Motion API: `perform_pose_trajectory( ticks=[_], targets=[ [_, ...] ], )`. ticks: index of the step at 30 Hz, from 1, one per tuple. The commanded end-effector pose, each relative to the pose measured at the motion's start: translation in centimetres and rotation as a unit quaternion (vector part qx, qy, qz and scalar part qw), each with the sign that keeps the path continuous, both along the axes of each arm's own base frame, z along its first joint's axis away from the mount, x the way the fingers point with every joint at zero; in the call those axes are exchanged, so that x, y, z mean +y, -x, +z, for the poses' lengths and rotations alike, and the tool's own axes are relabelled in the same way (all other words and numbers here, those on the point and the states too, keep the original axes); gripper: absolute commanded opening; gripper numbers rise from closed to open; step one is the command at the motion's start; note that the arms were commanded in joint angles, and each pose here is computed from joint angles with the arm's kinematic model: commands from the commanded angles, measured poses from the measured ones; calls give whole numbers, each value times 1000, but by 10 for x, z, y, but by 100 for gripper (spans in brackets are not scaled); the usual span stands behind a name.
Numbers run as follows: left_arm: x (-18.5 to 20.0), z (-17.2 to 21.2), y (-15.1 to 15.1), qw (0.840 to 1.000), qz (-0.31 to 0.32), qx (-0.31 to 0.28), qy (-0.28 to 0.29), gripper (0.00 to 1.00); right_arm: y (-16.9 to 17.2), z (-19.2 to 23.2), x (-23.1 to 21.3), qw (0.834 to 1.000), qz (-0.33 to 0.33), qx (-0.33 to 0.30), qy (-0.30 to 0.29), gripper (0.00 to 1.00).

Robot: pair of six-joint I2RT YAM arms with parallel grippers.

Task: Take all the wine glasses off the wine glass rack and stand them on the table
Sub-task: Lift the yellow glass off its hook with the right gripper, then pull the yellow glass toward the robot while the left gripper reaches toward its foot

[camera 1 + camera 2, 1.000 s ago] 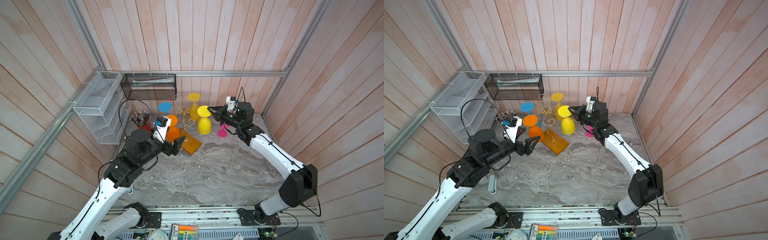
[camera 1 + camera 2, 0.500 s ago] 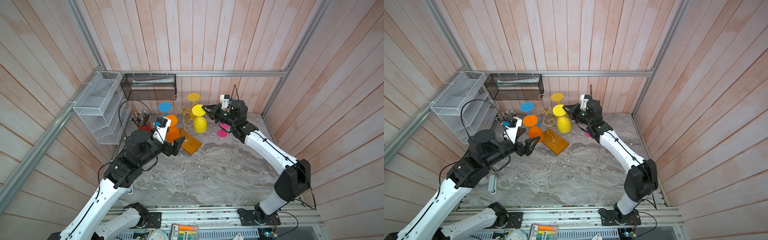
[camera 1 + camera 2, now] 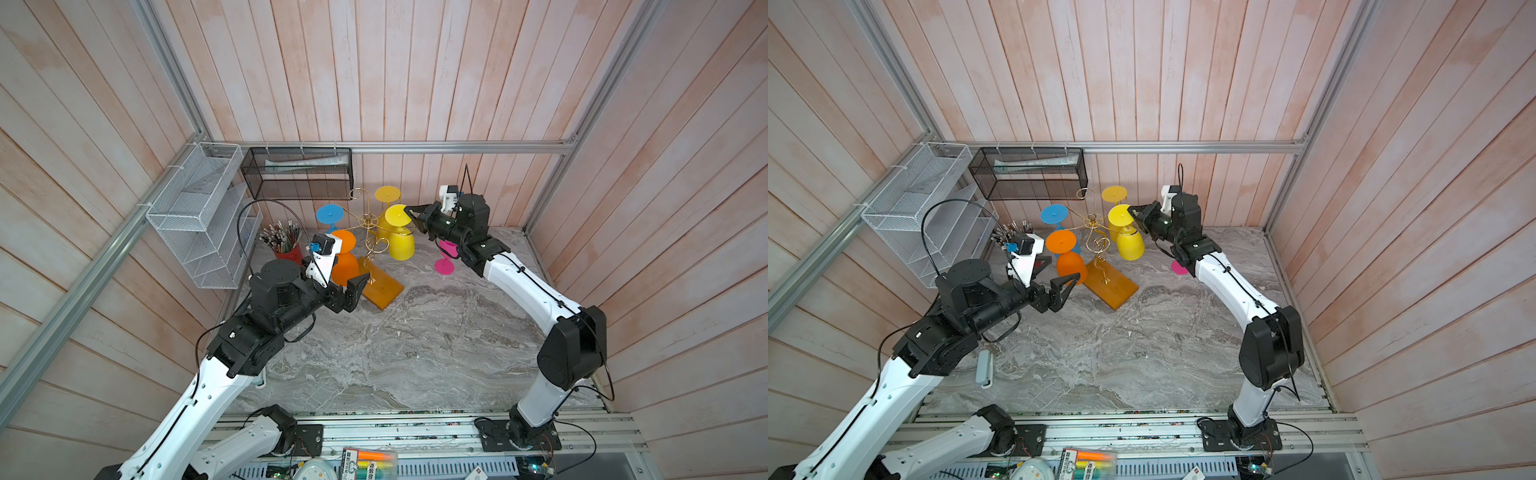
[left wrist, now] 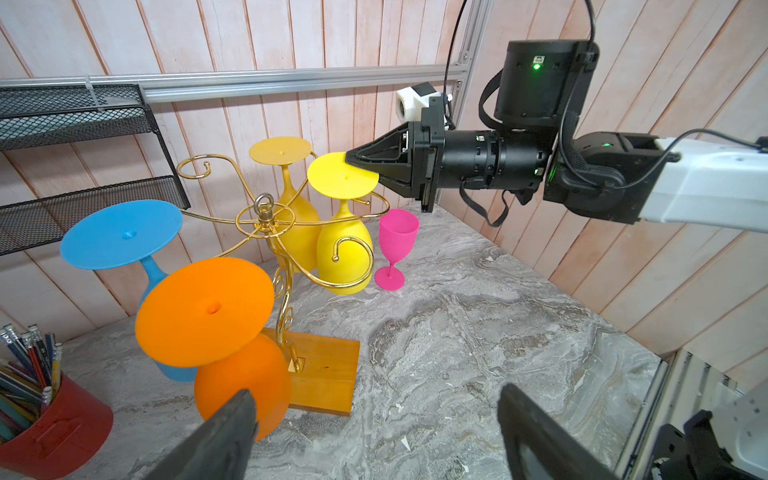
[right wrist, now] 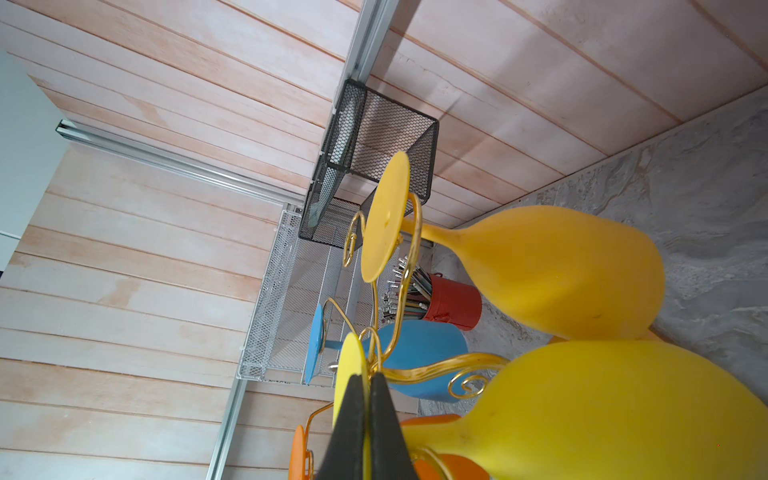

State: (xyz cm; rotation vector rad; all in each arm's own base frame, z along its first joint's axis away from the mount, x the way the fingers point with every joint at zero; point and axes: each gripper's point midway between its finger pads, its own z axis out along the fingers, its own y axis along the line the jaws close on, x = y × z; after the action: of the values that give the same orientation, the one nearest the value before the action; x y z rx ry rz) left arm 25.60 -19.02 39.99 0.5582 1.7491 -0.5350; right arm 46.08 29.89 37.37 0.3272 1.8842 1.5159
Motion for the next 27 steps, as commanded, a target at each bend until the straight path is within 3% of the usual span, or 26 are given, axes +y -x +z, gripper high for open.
perform_pose_trajectory(
  ticks=[1,14,27],
  targets=[
    [3,-4,-2,1000,7,1,-8,92,-3,16,-8,1000,-5,-25,-4,0],
    [-5,1,-5,1000,-7,2,-2,92,-5,19,-50,999,-39,-32,-7,0],
    [-19,10,-1,999,-46,-17,2,92,34,13,-74,997,-64,-37,16,0]
  ],
)
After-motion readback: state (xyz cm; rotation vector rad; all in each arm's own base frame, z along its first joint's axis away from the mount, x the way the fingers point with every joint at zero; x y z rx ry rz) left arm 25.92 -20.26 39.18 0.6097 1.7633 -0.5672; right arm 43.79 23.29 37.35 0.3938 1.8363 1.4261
